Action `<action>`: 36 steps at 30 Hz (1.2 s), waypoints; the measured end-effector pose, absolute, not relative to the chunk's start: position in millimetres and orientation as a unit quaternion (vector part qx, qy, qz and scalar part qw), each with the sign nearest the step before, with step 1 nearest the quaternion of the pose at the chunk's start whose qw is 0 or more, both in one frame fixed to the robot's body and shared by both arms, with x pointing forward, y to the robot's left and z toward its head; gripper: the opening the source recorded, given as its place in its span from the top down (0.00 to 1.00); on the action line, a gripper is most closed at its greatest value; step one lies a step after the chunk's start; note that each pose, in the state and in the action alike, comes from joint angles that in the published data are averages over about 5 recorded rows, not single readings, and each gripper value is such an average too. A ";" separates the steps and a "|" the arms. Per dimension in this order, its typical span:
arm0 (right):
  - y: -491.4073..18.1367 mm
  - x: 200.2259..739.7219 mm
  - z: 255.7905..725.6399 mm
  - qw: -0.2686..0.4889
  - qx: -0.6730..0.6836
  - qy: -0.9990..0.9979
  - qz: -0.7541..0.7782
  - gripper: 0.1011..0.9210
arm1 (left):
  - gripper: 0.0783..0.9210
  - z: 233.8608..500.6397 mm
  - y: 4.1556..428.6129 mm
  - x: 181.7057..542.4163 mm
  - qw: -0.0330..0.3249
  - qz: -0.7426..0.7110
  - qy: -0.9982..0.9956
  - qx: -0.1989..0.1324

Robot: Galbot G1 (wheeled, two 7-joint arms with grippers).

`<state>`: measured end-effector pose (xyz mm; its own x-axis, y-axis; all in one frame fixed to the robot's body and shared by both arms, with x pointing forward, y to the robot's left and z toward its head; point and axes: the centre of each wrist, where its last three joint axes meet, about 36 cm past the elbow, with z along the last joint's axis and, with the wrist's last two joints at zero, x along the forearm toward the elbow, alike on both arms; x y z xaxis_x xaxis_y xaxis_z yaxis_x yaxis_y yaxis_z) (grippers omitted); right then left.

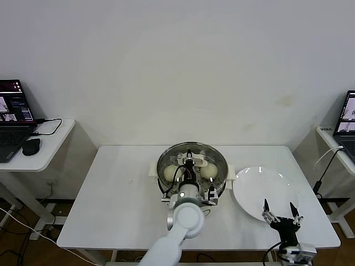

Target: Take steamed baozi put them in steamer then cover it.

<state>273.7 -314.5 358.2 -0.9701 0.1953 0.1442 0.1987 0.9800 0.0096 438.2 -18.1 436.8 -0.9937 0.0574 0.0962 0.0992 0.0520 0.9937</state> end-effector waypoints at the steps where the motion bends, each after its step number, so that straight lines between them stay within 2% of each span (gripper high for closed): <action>1: -314.5 273.6 358.2 0.071 -0.099 -0.992 -0.012 0.12 | 0.93 436.8 -18.2 437.9 0.015 -0.686 -0.725 -0.054; 4: -314.9 273.5 358.2 0.071 -0.099 -0.992 -0.012 0.12 | 0.89 437.9 -18.1 437.1 0.012 -0.686 -0.726 -0.054; 7: -315.1 273.5 358.0 0.072 -0.099 -0.992 -0.012 0.12 | 0.80 440.6 -17.6 435.7 0.010 -0.684 -0.728 -0.054; 26: -316.4 273.5 357.3 0.073 -0.099 -0.992 -0.011 0.12 | 0.15 461.4 -13.6 411.7 0.010 -0.665 -0.744 -0.063; 36: -317.8 272.3 359.5 0.073 -0.095 -0.993 -0.007 0.12 | 0.12 471.0 0.8 393.4 0.017 -0.649 -0.758 -0.060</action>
